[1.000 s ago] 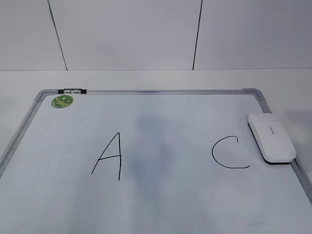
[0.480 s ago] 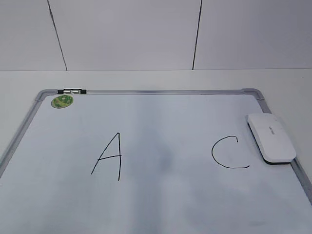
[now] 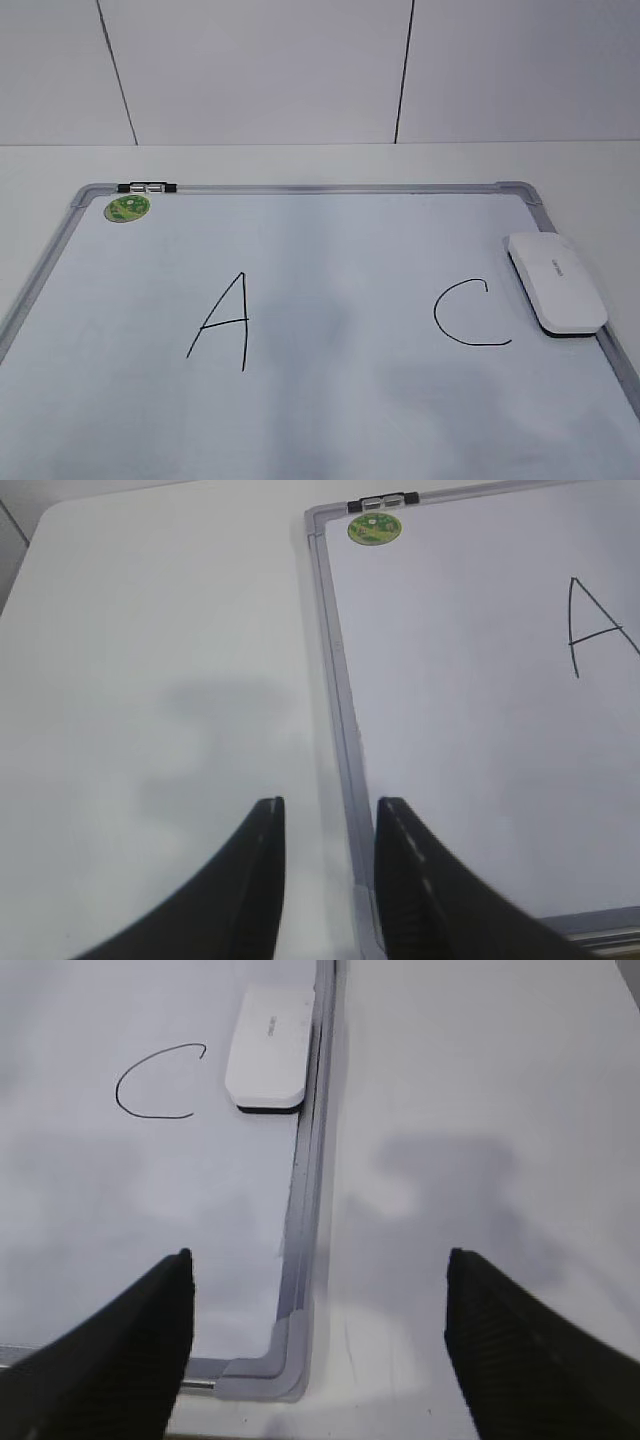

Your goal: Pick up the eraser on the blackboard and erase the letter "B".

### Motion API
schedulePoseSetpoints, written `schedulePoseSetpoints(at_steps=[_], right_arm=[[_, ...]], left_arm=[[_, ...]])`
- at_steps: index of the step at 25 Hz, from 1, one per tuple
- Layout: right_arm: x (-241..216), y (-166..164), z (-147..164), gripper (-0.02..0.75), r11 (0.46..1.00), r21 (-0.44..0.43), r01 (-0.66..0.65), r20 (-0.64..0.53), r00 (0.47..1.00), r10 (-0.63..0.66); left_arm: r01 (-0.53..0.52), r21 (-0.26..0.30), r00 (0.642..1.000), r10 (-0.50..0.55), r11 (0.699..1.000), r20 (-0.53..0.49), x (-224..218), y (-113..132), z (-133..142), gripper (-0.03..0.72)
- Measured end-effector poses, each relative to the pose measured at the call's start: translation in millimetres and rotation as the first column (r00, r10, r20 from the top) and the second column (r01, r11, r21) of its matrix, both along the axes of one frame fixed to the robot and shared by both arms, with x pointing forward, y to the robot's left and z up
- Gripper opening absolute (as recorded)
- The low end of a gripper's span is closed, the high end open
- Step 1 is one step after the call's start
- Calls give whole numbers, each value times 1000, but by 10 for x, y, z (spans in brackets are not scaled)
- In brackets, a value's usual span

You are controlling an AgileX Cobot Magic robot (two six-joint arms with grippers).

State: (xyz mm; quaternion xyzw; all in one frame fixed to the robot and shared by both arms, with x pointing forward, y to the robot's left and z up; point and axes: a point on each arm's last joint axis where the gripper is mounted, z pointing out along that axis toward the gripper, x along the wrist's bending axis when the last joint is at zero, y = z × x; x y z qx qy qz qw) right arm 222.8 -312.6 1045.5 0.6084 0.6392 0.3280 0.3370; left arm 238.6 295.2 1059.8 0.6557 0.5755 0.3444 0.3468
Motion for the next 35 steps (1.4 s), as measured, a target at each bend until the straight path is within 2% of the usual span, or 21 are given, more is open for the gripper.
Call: schedulePoseSetpoints(at_steps=[22, 28, 35], right_arm=[[62, 39, -39, 586, 999, -5, -44, 27, 999, 44], [62, 41, -39, 587, 999, -3, -45, 27, 999, 45], [62, 41, -38, 586, 999, -3, -45, 29, 999, 45]], left_arm=[[-6, -3, 1000, 6, 1000, -13, 11, -6, -38, 237], [-5, -3, 999, 5, 1000, 46, -82, -8, -40, 237], [-4, -4, 999, 4, 1000, 46, -83, -10, -40, 238]])
